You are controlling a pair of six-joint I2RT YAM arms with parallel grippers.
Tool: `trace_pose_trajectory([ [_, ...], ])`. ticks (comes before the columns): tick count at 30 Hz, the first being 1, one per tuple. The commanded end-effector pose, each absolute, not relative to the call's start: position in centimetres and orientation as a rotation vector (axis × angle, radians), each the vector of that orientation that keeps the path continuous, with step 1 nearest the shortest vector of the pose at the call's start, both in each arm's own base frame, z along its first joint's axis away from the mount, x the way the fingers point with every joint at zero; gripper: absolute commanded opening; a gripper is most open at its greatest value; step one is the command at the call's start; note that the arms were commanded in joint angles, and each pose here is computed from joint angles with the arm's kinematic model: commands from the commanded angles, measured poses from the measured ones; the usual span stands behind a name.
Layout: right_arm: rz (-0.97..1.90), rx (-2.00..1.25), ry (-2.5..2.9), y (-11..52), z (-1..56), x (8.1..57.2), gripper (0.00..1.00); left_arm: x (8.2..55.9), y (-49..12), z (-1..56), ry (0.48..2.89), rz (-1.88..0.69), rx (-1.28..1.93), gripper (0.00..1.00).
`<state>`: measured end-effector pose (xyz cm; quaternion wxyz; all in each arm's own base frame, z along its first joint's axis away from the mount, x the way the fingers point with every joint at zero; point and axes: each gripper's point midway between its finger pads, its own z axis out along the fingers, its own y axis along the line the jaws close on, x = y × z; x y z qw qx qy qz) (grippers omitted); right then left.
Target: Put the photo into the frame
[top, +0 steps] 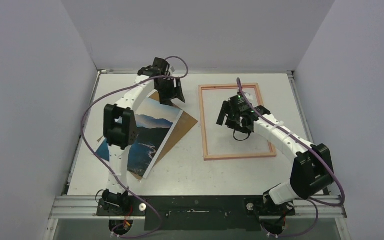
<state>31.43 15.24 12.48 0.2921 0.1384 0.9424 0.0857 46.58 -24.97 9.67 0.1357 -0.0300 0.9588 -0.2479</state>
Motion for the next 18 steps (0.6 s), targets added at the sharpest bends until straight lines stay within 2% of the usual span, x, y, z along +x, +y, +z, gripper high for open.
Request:
trace_pose_trajectory([
  [1, 0.519, 0.237, 2.493, 21.3, 14.1, 33.7, 0.82, 45.0, -19.2, 15.1, 2.660, -0.565, -0.106, 0.64],
  [8, 0.883, 0.300, 2.498, 31.0, 12.8, 34.6, 0.69, 39.8, -13.9, 11.3, 2.742, -0.407, -0.248, 0.60],
  [18, 1.163, 0.395, 2.589, 39.7, 10.0, 31.7, 0.70, 34.8, -8.8, 8.0, 2.812, -0.247, -0.442, 0.58],
])
